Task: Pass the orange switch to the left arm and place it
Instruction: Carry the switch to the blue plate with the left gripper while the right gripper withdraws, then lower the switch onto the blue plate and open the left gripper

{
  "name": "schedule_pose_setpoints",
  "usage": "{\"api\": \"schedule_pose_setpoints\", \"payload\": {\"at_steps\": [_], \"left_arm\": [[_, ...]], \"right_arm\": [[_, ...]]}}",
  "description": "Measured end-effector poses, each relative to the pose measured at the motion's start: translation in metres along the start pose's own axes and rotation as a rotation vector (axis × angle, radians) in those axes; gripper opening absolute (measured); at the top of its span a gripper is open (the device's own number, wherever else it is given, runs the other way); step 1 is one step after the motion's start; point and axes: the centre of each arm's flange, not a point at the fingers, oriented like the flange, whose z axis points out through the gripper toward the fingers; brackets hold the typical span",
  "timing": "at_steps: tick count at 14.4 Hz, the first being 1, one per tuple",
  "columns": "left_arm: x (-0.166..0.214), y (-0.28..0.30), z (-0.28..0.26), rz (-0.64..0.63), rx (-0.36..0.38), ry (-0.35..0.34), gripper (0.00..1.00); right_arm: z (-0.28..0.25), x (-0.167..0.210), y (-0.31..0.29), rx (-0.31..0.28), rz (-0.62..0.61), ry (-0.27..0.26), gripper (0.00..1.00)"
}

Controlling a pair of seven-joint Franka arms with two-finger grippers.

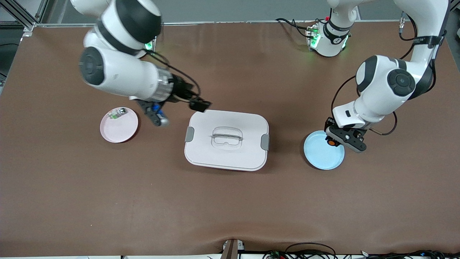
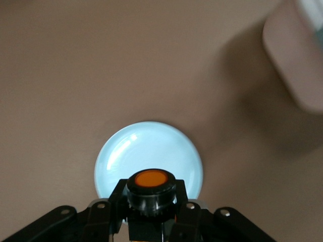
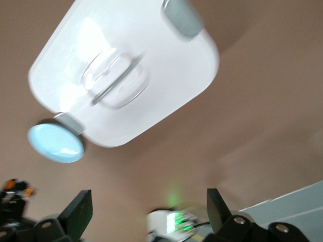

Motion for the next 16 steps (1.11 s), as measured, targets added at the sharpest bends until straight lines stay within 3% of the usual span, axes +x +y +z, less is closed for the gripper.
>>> {"api": "schedule_pose_setpoints", "payload": {"at_steps": [3, 5, 10, 16], "left_arm": [[-0.009, -0.013, 0.031, 0.160, 0.028, -0.067, 0.41], [-0.012, -0.015, 0.053, 0.241, 0.052, -0.108, 0.41], [-0.020, -0.007, 0.108, 0.321, 0.012, -0.167, 0.41], [-0.022, 0.005, 0.169, 0.414, -0.004, -0.113, 0.41]], "right_arm": [[-0.024, 0.020, 0.038, -0.117, -0.198, 0.114, 1.00], [-0.038, 0.038, 0.069, -0.160, -0.330, 0.151, 1.00], [-0.085, 0.100, 0.158, -0.242, -0.525, 0.211, 1.00], [-0.120, 0.150, 0.218, -0.269, -0.598, 0.237, 1.00]]}}
